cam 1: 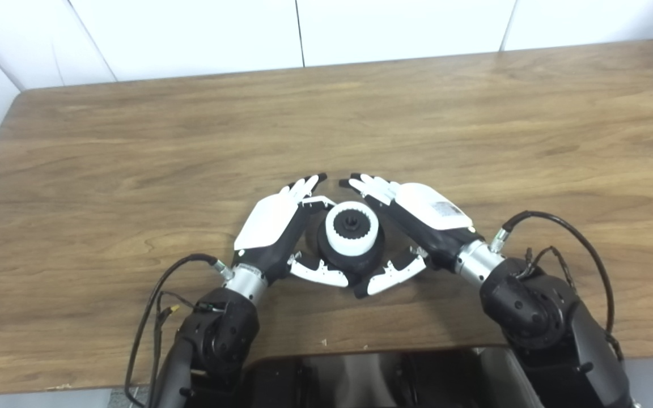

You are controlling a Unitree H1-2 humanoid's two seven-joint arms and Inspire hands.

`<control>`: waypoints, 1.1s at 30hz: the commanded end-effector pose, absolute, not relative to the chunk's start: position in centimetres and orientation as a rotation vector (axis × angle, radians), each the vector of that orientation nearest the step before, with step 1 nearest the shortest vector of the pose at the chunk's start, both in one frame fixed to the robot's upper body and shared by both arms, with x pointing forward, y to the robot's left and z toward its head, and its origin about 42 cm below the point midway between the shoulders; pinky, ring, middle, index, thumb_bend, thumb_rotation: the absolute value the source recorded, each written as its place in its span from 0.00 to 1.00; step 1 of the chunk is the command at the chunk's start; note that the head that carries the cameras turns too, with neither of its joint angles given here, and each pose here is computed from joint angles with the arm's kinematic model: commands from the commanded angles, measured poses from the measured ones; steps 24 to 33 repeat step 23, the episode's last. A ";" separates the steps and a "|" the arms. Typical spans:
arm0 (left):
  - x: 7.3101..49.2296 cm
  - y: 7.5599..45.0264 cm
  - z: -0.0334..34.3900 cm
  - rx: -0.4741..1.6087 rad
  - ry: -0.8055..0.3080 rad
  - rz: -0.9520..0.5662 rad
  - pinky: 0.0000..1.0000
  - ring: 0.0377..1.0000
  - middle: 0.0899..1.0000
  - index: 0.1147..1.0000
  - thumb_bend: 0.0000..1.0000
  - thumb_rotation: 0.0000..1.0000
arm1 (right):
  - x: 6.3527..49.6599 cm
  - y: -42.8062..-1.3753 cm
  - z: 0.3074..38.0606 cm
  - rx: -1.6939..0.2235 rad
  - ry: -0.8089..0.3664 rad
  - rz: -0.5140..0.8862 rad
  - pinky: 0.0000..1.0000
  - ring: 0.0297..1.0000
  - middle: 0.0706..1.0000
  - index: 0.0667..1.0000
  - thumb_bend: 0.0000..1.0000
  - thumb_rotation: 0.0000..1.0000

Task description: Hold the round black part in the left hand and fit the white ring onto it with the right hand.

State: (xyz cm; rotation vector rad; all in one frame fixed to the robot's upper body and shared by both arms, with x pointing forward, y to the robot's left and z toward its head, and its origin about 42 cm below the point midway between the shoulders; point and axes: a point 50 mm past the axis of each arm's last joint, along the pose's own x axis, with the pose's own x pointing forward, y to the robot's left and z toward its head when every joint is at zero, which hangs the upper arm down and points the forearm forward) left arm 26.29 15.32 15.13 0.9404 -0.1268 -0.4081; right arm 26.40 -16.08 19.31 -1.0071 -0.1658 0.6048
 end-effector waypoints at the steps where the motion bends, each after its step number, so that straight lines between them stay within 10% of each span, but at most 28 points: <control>1: 26.9 15.2 17.1 0.944 -0.223 -0.366 1.00 1.00 1.00 0.57 1.00 0.36 | 26.6 -16.4 21.2 -1.016 -0.231 0.573 0.97 1.00 1.00 1.00 1.00 0.39; 33: 27.1 15.2 16.9 0.957 -0.224 -0.364 1.00 1.00 1.00 0.58 1.00 0.35 | 27.1 -20.3 21.4 -1.042 -0.142 0.505 0.99 1.00 1.00 1.00 1.00 0.36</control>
